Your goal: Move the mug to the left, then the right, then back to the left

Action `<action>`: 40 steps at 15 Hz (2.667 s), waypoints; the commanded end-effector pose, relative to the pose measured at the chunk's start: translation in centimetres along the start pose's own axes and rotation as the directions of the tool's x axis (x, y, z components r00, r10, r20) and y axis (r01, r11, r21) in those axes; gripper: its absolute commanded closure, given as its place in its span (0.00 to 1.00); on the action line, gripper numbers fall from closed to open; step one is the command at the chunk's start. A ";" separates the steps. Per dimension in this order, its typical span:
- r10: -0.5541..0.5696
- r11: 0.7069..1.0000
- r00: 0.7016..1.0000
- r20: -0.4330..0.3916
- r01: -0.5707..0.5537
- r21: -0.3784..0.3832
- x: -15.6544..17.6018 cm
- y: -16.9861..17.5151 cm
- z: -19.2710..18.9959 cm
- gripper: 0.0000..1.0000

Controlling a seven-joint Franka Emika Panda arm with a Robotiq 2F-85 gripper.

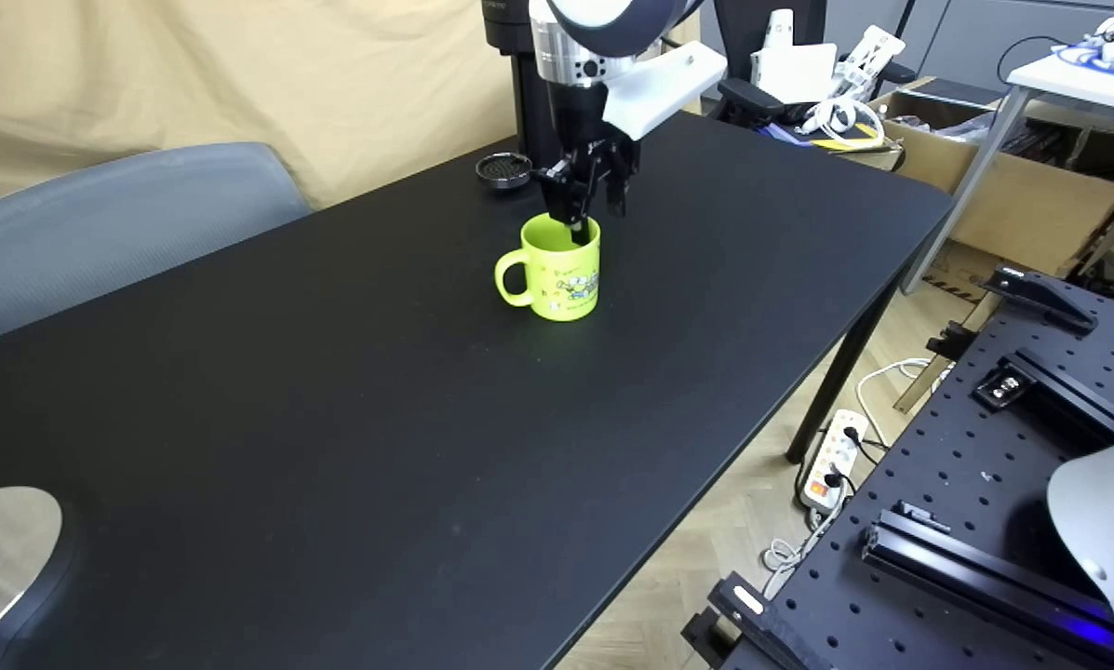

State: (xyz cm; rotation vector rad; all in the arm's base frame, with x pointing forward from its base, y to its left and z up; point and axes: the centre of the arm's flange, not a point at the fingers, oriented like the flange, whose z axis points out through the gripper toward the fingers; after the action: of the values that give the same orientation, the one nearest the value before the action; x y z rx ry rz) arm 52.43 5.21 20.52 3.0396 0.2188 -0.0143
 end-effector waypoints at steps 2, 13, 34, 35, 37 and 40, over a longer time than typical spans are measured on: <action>0.003 1.000 1.000 0.002 -0.003 -0.010 1.3 -0.6 0.5 0.69; -0.020 1.000 0.999 0.024 0.020 0.010 1.5 -1.0 0.4 0.97; 0.352 0.930 0.935 0.030 -0.354 0.101 7.6 10.0 1.5 0.64; 0.353 0.930 0.935 0.029 -0.355 0.101 7.7 10.1 1.4 0.64; 0.354 0.930 0.935 0.022 -0.354 0.100 7.7 10.3 1.1 0.51; 0.343 0.935 0.939 0.004 -0.342 0.097 7.6 10.2 0.1 0.31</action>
State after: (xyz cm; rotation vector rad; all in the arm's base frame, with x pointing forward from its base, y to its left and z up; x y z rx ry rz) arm 60.88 -3.81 20.18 3.1301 -0.2945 -0.0001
